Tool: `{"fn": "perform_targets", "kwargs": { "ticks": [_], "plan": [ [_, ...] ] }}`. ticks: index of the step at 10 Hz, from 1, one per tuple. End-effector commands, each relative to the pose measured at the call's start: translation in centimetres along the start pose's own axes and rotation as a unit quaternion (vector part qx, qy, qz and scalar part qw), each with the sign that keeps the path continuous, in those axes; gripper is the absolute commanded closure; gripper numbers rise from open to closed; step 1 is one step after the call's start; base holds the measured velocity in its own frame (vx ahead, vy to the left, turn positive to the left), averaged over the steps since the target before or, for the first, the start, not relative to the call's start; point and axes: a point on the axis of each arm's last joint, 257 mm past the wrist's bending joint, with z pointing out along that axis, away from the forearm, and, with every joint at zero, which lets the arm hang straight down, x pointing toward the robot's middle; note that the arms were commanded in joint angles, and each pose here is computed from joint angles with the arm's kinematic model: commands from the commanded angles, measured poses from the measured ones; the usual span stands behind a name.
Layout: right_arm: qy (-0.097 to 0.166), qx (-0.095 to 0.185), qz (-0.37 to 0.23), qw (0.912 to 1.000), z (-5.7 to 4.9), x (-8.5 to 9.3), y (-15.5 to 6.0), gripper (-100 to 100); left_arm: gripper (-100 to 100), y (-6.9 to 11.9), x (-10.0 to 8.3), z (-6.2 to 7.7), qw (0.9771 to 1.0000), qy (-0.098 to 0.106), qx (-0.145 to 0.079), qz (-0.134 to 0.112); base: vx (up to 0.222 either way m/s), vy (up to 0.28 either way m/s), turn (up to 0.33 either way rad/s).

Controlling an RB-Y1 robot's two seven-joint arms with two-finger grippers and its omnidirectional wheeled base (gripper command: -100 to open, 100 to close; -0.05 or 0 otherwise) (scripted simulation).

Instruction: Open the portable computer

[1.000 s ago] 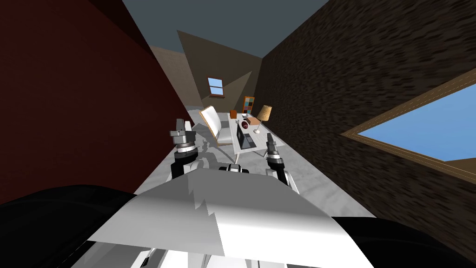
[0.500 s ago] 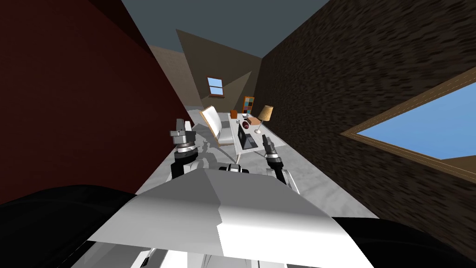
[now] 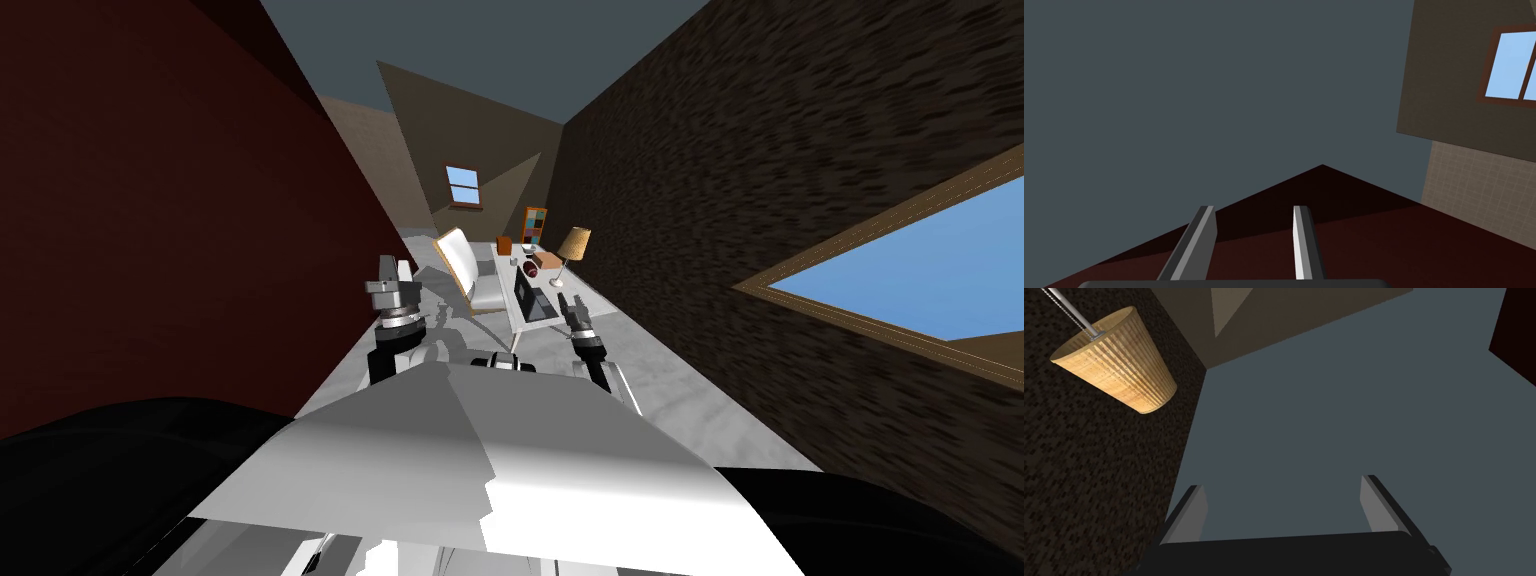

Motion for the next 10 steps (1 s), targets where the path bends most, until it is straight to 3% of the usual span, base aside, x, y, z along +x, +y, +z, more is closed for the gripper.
{"fn": "perform_targets", "kwargs": {
  "ticks": [1, 4, 6, 7, 9, 10],
  "plan": [
    [0.014, -0.001, -0.06, 0.9981, 0.0, 0.8, -0.5, -100, 0, 0.0, 0.0, 0.0, 1.0, 0.0, 0.0, 0.0, 0.004, 0.054, -0.006],
    [0.031, -0.003, -0.127, 0.9914, 0.1, 2.1, -1.1, -100, 0, 0.0, 0.0, 0.0, 1.0, 0.0, 0.0, 0.0, 0.001, 0.06, -0.006],
    [0.051, -0.008, -0.191, 0.9803, 0.1, 3.4, -1.8, -100, 0, 0.0, 0.0, 0.0, 1.0, 0.0, 0.0, 0.0, 0.009, 0.058, 0.001],
    [0.051, -0.008, -0.194, 0.9797, 0.1, 3.4, -1.8, -100, 0, 0.0, 0.0, 0.0, 1.0, 0.0, 0.0, 0.0, 0.006, 0.046, 0.001],
    [0.071, -0.015, -0.257, 0.9637, 0.1, 4.8, -2.7, -100, 0, 0.0, 0.0, 0.0, 1.0, 0.0, 0.0, 0.0, 0.001, 0.057, 0.007],
    [0.071, -0.015, -0.26, 0.963, 0.1, 4.8, -2.7, -100, 0, 0.0, 0.0, 0.0, 1.0, 0.0, 0.0, 0.0, 0.002, 0.053, 0.004]
  ]
}}
